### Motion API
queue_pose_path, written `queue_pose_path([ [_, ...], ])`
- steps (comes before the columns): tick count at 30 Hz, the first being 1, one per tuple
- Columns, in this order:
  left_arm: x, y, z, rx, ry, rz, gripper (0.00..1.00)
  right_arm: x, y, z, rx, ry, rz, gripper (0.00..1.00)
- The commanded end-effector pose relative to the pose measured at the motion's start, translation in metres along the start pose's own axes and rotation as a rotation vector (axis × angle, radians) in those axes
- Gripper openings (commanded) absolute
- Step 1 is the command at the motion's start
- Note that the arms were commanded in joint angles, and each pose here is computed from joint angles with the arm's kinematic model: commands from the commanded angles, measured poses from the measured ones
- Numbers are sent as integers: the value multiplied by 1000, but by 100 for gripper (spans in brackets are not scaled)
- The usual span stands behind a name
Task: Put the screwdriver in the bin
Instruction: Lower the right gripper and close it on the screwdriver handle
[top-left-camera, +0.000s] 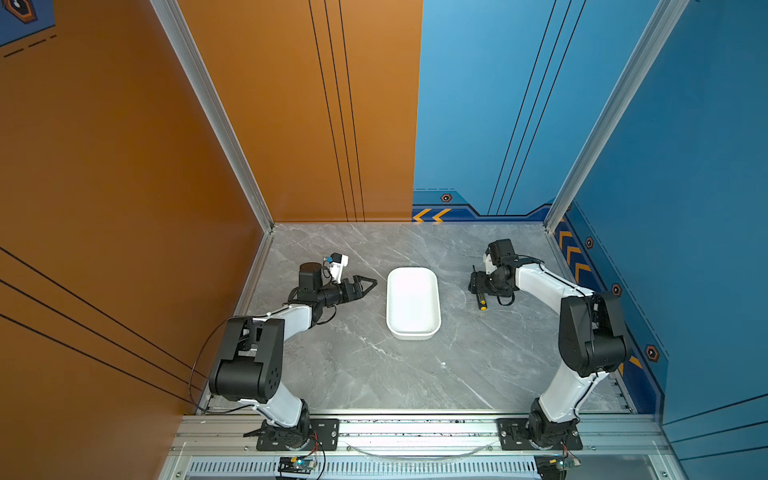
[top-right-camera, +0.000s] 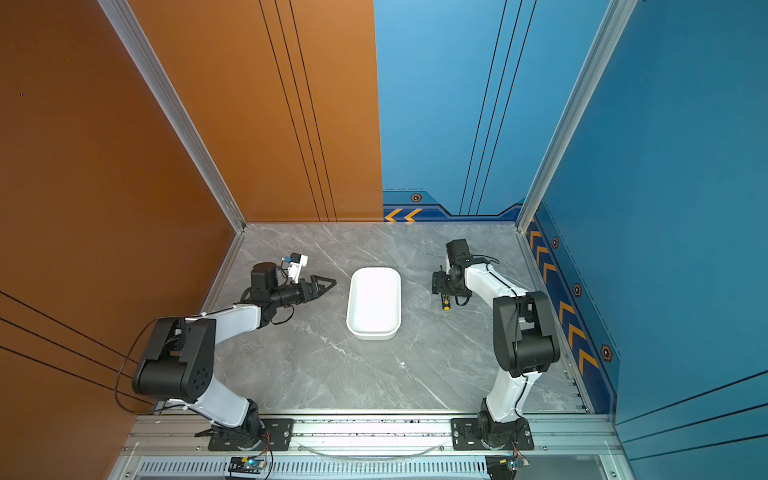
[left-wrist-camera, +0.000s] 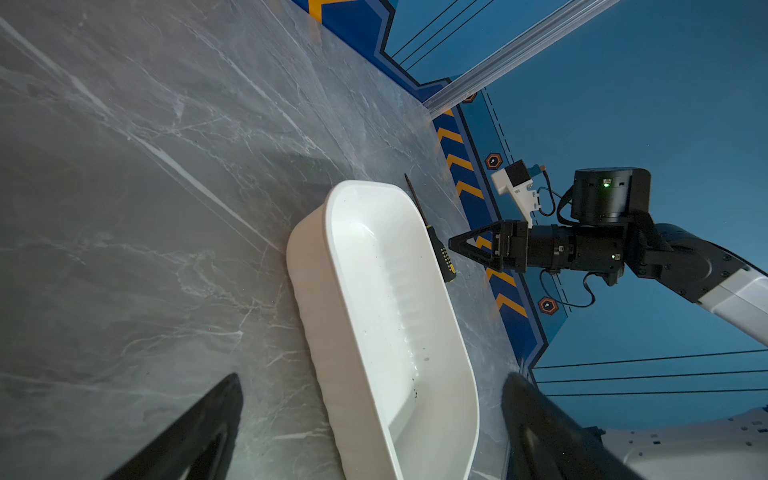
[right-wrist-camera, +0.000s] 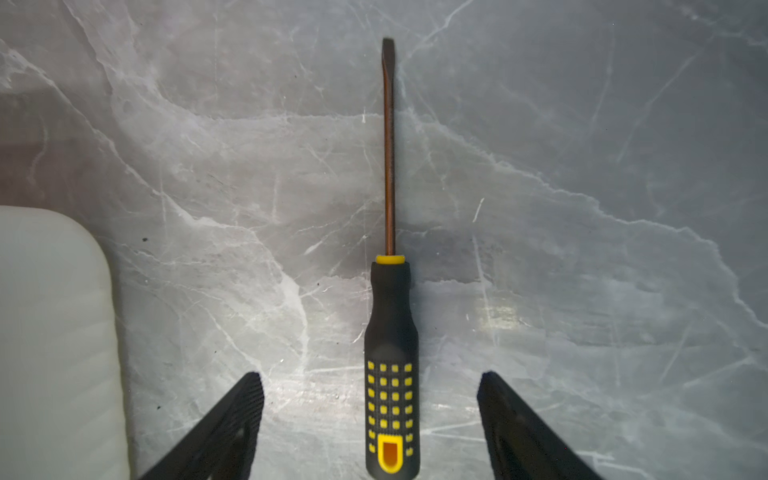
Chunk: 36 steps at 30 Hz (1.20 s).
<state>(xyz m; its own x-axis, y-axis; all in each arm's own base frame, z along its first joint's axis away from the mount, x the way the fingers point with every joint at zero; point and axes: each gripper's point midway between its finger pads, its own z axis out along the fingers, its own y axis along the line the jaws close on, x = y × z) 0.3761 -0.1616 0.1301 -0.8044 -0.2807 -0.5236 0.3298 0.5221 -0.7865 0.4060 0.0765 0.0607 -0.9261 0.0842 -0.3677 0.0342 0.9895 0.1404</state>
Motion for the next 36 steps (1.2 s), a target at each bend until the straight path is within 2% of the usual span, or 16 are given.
queue_pose_path([
  [1, 9, -6, 4, 36, 40, -21, 98, 2, -4, 1, 17, 36, 11, 74],
  [12, 22, -4, 6, 28, 61, -34, 98, 15, -9, 13, 49, 84, -4, 59],
  [20, 29, -1, 9, 35, 85, -56, 98, 20, -15, 17, 76, 109, -21, 55],
  [27, 34, 3, 12, 34, 114, -98, 98, 21, -16, 23, 80, 125, -22, 45],
  [32, 42, 11, 13, -26, 160, -123, 98, 21, -16, 26, 81, 133, -24, 39],
  [36, 47, 11, 13, -54, 190, -112, 98, 21, -15, 27, 79, 138, -24, 31],
])
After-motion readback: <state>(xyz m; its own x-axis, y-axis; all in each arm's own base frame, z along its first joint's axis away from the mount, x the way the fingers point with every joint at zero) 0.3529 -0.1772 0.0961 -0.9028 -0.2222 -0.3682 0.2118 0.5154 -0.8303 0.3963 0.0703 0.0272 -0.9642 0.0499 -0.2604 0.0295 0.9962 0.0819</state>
